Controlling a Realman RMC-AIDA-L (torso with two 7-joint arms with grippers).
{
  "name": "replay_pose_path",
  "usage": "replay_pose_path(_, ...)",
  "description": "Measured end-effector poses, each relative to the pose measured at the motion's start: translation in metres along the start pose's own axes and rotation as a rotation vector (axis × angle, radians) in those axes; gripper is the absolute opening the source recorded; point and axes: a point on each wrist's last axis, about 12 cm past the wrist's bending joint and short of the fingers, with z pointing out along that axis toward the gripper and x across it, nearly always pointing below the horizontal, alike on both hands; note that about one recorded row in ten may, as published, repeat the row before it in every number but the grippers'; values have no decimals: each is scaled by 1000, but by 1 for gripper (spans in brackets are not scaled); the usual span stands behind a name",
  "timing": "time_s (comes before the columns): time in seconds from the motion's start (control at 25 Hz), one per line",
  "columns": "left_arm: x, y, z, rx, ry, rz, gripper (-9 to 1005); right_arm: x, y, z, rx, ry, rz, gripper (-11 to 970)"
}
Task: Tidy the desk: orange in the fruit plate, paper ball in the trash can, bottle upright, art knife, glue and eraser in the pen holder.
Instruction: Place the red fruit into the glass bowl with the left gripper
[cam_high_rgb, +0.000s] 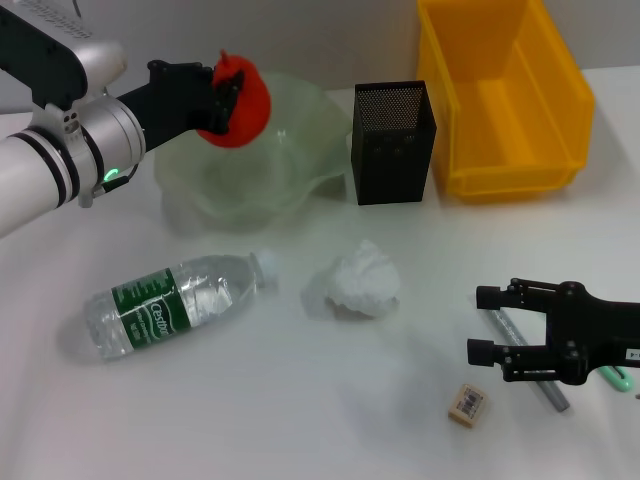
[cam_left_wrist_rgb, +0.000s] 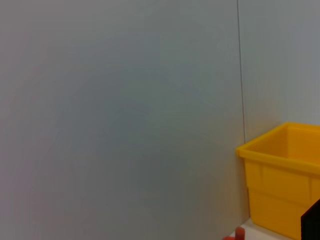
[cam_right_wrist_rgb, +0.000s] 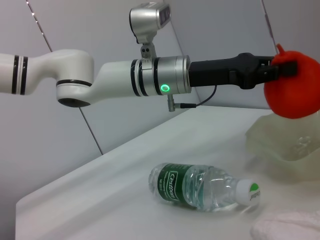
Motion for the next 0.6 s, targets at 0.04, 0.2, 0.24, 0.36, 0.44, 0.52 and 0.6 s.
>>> replay_pose_path(0.04,0,0,0,-3,4,2,119,0,0,0,0,0,0,827)
replay_pose_path(0.2,1,1,0,-12,14,6,187,0,0,0,3,1,0,827)
replay_pose_path(0.24,1,1,0,-14,15,7,206,0,0,0,3,1,0,827)
replay_pose_path(0.36,1,2,0,-16,15,15,262,0,-1,1,2,0,-1,827)
replay_pose_path(0.44,1,2,0,-18,16,20,300,-1,-1,2,0,0,-2,827)
replay_pose_path(0.52,1,2,0,-19,17,21,338,-1,-1,2,0,0,-3,827)
replay_pose_path(0.6,1,2,0,-20,16,21,396,-1,-1,2,0,0,-2,828)
